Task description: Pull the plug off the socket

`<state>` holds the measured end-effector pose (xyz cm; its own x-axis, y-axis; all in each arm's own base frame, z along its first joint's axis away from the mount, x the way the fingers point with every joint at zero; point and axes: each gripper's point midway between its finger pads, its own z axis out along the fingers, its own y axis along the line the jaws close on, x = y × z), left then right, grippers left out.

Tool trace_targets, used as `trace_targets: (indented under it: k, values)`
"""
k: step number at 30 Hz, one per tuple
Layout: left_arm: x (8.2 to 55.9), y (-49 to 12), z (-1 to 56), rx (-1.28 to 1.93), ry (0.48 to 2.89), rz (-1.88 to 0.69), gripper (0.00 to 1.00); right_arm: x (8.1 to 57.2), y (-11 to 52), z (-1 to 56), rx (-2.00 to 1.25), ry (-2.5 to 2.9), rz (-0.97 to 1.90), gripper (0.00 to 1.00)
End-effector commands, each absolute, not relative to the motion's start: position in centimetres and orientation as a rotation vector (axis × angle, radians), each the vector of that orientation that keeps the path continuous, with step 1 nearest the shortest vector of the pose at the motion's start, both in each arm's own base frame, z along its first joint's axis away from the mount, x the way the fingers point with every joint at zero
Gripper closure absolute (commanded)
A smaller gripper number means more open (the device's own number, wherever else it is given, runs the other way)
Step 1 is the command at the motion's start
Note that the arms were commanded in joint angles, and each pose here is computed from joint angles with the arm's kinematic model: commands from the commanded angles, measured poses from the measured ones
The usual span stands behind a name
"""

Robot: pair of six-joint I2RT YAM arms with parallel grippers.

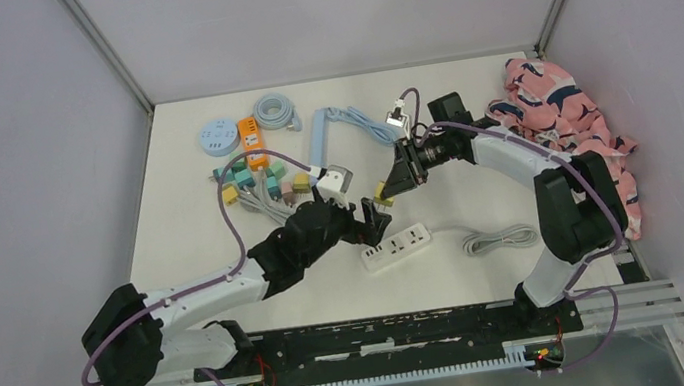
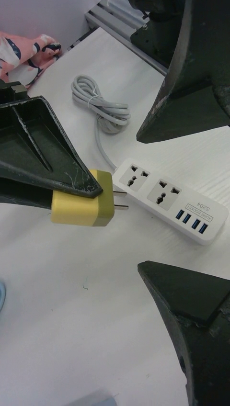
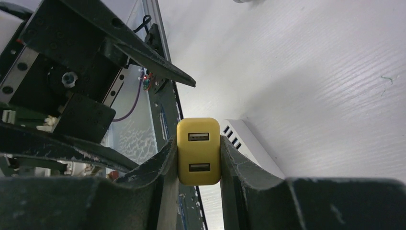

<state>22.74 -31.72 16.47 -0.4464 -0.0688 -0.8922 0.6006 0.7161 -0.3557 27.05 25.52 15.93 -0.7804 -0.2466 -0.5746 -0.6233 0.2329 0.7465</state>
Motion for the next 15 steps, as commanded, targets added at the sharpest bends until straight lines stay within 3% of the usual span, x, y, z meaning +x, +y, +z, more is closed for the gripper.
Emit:
trace_targets:
  k: [1, 12, 15]
  values:
    - [24.1, -31.7, 17.2, 0.359, 1.916, -0.683, 0.00, 28.1, 25.9, 16.1, -0.708, 2.210, 1.596, 0.89]
    - [26.5, -33.6, 16.5, 0.332, 1.989, -0.511, 0.07, 28.3, 26.1, 15.4, -0.640, 2.268, 1.652, 0.88]
    - [27.2, -34.2, 16.4, 0.341, 1.990, -0.483, 0.20, 28.2, 26.1, 15.4, -0.639, 2.270, 1.656, 0.88]
